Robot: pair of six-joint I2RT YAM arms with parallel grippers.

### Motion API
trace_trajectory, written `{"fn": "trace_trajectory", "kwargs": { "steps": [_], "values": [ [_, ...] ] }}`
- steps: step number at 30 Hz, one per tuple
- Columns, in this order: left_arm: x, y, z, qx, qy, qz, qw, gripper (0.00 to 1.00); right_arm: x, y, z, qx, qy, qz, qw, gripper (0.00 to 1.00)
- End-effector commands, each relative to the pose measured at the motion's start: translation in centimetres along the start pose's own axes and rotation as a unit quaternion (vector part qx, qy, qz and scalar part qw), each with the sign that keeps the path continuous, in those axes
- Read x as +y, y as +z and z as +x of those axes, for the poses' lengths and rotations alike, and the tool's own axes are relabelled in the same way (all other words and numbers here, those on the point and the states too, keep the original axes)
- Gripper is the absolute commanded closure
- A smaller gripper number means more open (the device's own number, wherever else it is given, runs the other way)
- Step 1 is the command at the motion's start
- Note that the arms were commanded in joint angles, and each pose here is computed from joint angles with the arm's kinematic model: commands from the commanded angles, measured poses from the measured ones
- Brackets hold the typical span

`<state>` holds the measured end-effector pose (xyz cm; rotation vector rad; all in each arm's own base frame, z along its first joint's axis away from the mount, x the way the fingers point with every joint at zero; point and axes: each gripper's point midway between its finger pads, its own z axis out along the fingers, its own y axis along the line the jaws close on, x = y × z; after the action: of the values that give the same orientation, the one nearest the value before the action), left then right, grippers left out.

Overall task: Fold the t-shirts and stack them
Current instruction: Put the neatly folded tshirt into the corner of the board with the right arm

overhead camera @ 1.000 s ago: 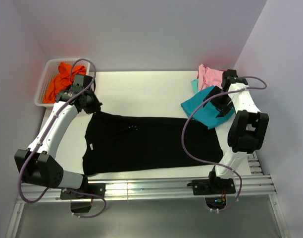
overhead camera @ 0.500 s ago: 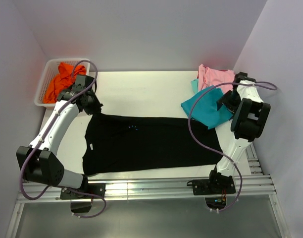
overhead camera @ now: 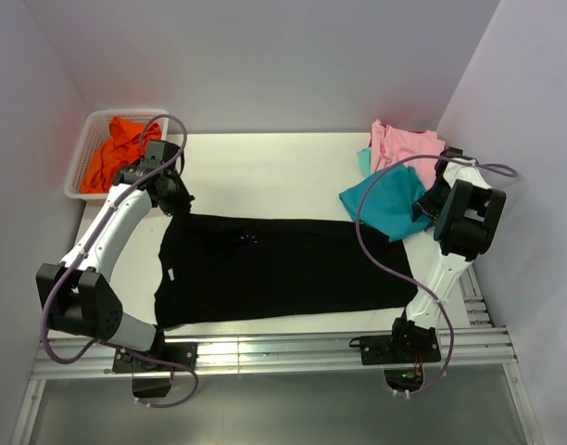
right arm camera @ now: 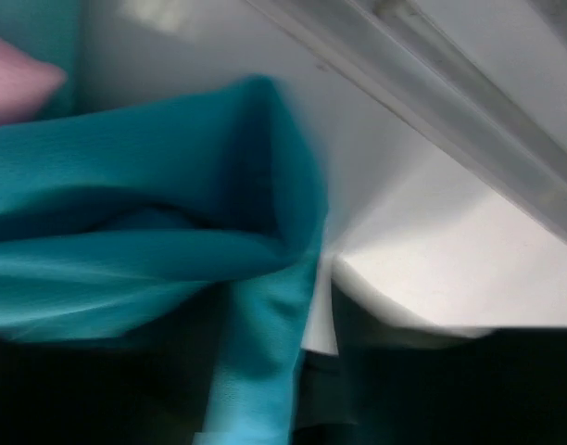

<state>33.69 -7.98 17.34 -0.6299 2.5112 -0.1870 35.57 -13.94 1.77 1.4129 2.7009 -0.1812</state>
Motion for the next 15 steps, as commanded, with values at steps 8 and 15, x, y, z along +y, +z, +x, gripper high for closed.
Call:
{"fn": "trace_trajectory", "kwargs": {
  "steps": [8,15],
  "values": [
    [-0.9,0.3,-0.6,-0.003,0.011,0.009,1.000,1.00,1.7,0.1,-2.7,-0.024,0.007,-0.008,1.000,1.00],
    [-1.2,0.6,-0.6,0.003,0.011,0.012,1.000,1.00,2.8,-4.4,-7.9,-0.086,0.026,-0.025,0.996,1.00]
  ]
}}
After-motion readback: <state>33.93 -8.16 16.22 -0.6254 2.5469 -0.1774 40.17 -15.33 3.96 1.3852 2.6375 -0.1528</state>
